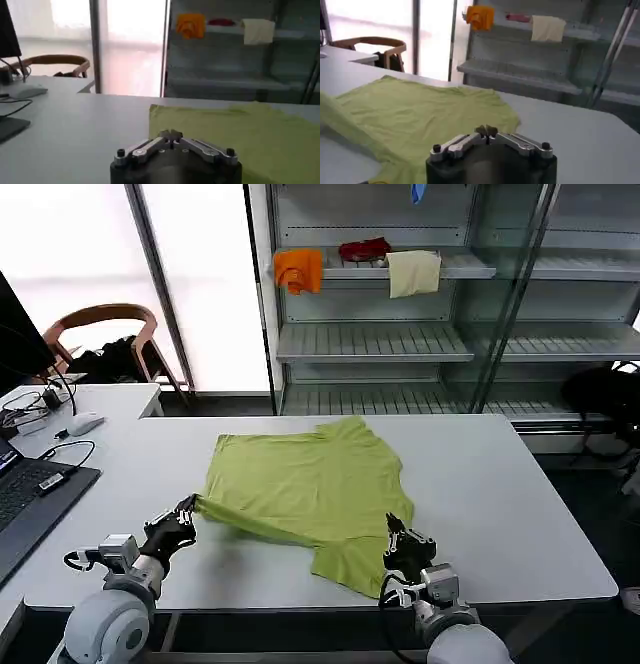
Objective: Fold and organize the clothes.
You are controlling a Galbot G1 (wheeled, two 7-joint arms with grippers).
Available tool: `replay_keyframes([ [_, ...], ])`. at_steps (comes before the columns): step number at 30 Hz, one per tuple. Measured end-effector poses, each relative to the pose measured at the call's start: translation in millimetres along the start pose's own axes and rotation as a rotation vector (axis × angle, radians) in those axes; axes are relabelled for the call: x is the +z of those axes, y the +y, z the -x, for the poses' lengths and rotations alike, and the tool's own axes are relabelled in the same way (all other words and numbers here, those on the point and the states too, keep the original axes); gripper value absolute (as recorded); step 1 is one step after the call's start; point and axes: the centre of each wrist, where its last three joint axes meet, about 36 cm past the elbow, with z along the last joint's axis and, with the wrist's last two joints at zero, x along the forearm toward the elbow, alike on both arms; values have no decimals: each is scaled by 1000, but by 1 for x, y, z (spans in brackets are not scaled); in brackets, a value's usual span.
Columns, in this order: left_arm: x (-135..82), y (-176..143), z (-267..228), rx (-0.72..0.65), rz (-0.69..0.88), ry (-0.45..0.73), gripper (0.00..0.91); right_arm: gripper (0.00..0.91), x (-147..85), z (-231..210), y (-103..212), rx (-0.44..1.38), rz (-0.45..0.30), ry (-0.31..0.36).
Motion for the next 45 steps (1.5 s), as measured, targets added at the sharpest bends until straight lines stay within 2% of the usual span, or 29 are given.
replay_keyframes([
  [9, 5, -4, -4, 12, 8, 7, 10, 907, 18, -25, 19, 15, 105, 98],
  [18, 11, -6, -8, 23, 16, 16, 10, 897, 36, -32, 28, 25, 156, 156],
  [19, 11, -6, -9, 24, 16, 17, 10, 826, 38, -32, 29, 26, 161, 158],
  [20, 12, -7, -9, 25, 17, 17, 10, 826, 40, -31, 30, 25, 166, 160],
  [22, 13, -7, -9, 28, 20, 17, 10, 584, 43, -30, 31, 25, 176, 162],
  [23, 13, -7, -9, 30, 21, 16, 10, 544, 44, -28, 32, 26, 180, 163],
  [24, 13, -8, -9, 31, 22, 16, 10, 443, 46, -27, 33, 26, 183, 163],
  [25, 13, -8, -9, 32, 23, 16, 10, 302, 47, -26, 34, 26, 186, 164],
  [26, 13, -8, -9, 34, 24, 16, 10, 262, 48, -25, 35, 28, 188, 163],
  [27, 14, -8, -9, 35, 25, 16, 10, 171, 50, -23, 36, 29, 189, 161],
  [29, 13, -8, -10, 37, 28, 16, 10, 81, 52, -20, 37, 29, 191, 159],
  [30, 13, -8, -10, 38, 29, 16, 10, 0, 53, -19, 38, 30, 191, 159],
  [38, 13, -9, -11, 43, 31, 14, 10, 0, 58, -7, 39, 42, 190, 150],
  [45, 11, -11, -13, 49, 30, 8, 10, 0, 55, -3, 38, 42, 172, 112],
])
